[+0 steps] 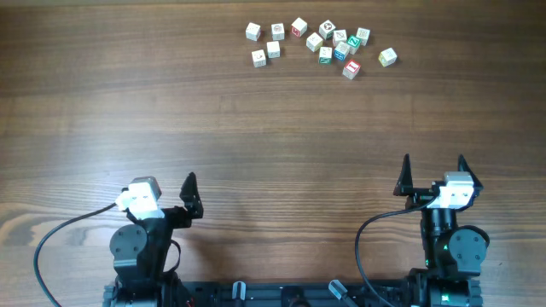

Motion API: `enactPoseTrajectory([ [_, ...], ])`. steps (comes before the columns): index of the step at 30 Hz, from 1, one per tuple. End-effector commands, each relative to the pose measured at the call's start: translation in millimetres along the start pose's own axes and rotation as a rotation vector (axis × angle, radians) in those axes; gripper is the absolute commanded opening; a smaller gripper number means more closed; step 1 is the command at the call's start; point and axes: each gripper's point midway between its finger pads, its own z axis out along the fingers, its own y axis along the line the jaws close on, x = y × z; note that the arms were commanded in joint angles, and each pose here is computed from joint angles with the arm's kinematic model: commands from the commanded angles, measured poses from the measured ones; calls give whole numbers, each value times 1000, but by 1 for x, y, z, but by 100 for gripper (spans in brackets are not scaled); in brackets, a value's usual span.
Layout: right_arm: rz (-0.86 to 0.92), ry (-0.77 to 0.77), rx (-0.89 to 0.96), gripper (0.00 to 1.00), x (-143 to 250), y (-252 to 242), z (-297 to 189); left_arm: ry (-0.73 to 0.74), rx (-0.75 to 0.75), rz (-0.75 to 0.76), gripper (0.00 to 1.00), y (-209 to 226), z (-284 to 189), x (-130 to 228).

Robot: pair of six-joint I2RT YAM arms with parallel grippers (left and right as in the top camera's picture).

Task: Form a tower
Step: 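Raise the left arm and reach toward the block cluster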

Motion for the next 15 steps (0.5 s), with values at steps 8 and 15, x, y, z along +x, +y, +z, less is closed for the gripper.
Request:
enactPoseTrajectory([
  [8, -10, -9, -11, 100, -2, 2, 0, -41, 127, -58, 100, -23, -4, -14],
  [15, -9, -9, -11, 100, -2, 2, 0, -43, 148, -73, 100, -39, -15, -57],
])
